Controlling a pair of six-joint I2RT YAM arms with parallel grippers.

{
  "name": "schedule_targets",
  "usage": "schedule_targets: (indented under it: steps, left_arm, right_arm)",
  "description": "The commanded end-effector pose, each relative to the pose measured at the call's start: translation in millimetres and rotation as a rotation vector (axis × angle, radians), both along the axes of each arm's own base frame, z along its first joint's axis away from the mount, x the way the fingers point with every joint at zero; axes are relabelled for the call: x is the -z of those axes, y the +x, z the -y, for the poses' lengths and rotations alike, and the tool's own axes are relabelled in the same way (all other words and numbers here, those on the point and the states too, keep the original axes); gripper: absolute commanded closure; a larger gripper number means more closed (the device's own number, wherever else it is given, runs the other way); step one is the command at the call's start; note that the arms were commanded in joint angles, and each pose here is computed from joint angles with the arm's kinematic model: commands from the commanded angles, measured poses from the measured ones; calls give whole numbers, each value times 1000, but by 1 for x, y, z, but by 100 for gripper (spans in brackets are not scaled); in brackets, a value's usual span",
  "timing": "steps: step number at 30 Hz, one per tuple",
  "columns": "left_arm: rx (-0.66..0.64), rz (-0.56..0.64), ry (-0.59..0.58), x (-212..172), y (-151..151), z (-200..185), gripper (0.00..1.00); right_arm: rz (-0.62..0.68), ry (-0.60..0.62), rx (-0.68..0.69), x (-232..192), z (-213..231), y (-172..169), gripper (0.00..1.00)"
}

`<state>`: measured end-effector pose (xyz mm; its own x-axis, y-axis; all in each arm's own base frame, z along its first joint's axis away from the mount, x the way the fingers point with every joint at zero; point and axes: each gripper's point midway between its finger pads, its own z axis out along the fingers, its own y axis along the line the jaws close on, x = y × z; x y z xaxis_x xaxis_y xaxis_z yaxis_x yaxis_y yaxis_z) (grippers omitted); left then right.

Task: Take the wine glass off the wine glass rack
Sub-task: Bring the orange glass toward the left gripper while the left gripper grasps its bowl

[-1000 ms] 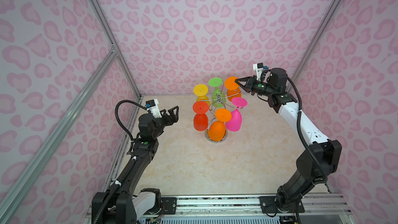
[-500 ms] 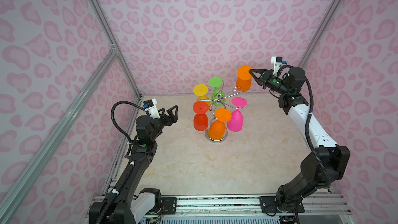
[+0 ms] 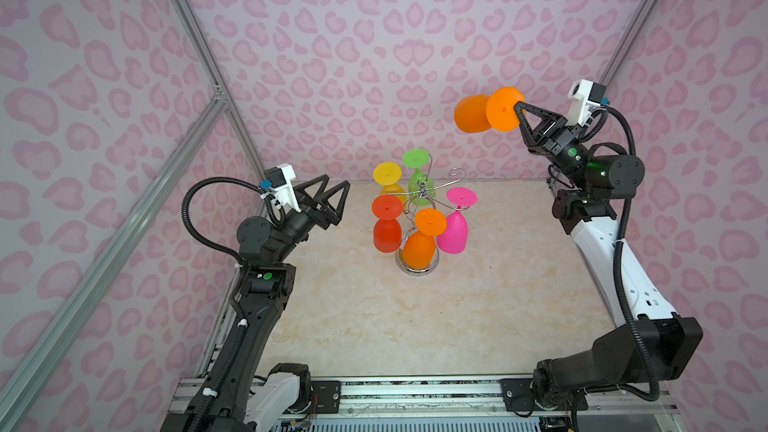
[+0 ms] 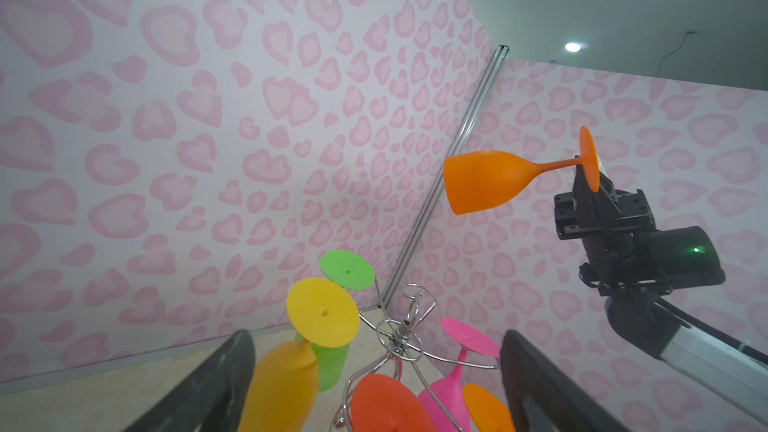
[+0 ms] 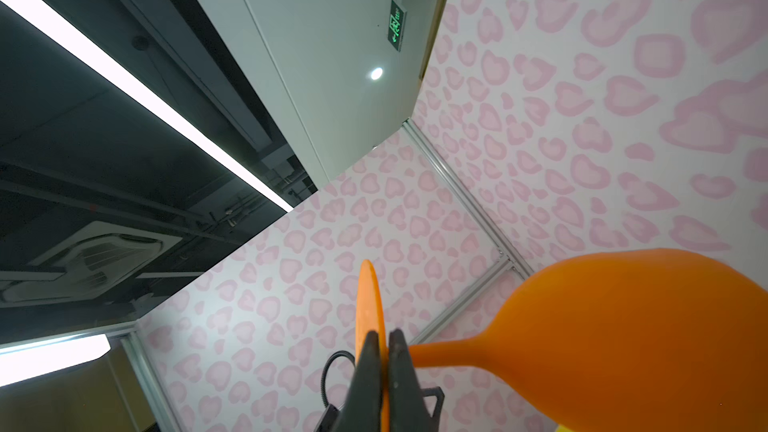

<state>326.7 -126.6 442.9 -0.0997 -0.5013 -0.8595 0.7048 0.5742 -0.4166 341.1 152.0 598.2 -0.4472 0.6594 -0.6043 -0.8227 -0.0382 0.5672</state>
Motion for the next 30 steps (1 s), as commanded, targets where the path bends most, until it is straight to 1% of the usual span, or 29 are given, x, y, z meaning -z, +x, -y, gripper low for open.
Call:
schedule_targets:
  steps: [1, 7, 12, 14, 18, 19, 22, 26, 28, 29, 30]
  left_arm:
    - [185, 145, -42, -42, -23, 20, 7]
    - [390, 190, -58, -57, -17, 51, 7]
    - [537, 169, -79, -58, -6, 78, 7]
    - [562, 166, -78, -54, -2, 86, 7]
    - [587, 159, -85, -50, 11, 95, 7]
    - [595, 154, -91, -49, 14, 97, 7]
    - [607, 164, -113, -52, 20, 100, 7]
    - [628, 201, -128, -61, 17, 104, 7]
    - [644, 198, -132, -60, 16, 108, 7]
    - [656, 227, -132, -70, 12, 109, 8]
    - [671, 231, -134, -72, 10, 112, 9]
  right_arm:
    - [112, 95, -159, -21, -13, -43, 100]
    - [105, 145, -307, -18, -40, -55, 100]
    - [69, 217, -416, -11, -47, -56, 100]
    - [56, 241, -446, -8, -49, -55, 100]
    - [30, 253, -489, -3, -58, -54, 100]
    - [-5, 254, -492, 8, -62, -47, 100]
    - [-25, 254, -515, 13, -68, -45, 100]
    - [-70, 253, -521, 26, -75, -38, 100]
    - [-90, 254, -523, 32, -78, -33, 100]
    - [-102, 255, -521, 35, -79, -30, 100]
    - [-111, 257, -521, 37, -79, -27, 100]
